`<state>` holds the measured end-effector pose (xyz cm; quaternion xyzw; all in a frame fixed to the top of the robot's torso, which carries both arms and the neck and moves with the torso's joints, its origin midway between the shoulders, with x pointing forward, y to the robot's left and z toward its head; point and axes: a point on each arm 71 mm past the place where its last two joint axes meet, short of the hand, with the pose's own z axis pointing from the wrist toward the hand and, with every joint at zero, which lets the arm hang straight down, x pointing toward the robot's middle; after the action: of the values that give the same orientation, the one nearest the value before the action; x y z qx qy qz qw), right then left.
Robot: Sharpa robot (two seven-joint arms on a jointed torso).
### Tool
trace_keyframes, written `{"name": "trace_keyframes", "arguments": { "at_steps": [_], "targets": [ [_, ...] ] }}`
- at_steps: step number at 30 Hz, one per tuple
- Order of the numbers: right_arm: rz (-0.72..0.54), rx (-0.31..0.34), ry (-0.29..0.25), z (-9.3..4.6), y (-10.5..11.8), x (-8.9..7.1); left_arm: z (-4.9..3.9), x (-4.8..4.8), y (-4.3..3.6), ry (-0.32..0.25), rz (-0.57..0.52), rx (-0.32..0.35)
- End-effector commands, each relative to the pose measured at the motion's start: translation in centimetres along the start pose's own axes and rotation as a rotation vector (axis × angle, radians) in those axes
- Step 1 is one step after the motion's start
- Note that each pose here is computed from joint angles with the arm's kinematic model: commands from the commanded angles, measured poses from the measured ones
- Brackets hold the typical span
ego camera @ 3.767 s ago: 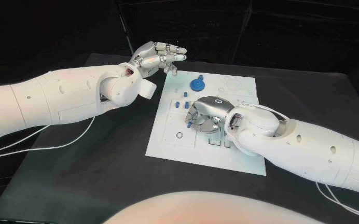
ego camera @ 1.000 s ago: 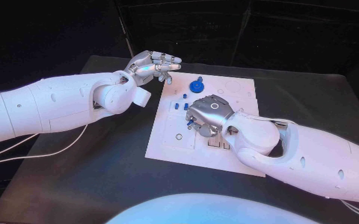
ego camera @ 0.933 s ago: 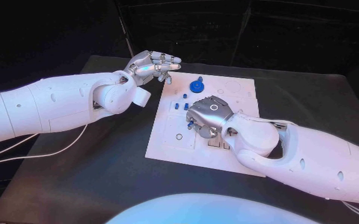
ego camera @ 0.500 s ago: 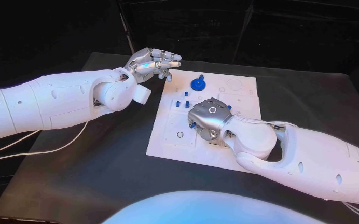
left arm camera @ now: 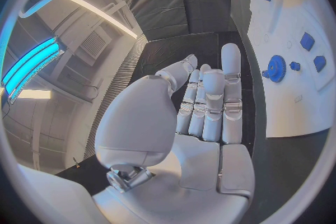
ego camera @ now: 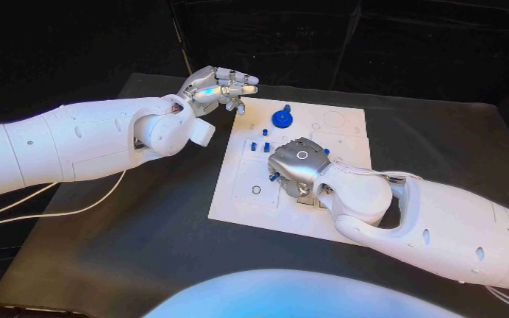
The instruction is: Assemble the parts on the task board
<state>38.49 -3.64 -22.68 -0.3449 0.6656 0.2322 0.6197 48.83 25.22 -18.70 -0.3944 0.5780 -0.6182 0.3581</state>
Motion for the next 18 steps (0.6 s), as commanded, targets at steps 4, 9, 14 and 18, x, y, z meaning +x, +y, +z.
{"name": "trace_keyframes", "arguments": {
  "at_steps": [4, 9, 14, 18],
  "targets": [
    [-0.005, 0.000, -0.021, 0.07, 0.07, -0.25, 0.05, 0.03, -0.16, 0.003, 0.003, 0.011],
    [0.001, -0.003, -0.035, 0.01, 0.16, -0.40, 0.07, 0.04, -0.15, 0.004, 0.003, 0.011],
    [0.005, -0.006, -0.045, -0.10, 0.23, -0.53, 0.10, 0.04, -0.14, 0.004, 0.003, 0.010],
    [0.003, -0.003, -0.040, -0.08, 0.15, -0.47, 0.12, 0.07, -0.13, 0.005, 0.002, 0.009]
  ]
}}
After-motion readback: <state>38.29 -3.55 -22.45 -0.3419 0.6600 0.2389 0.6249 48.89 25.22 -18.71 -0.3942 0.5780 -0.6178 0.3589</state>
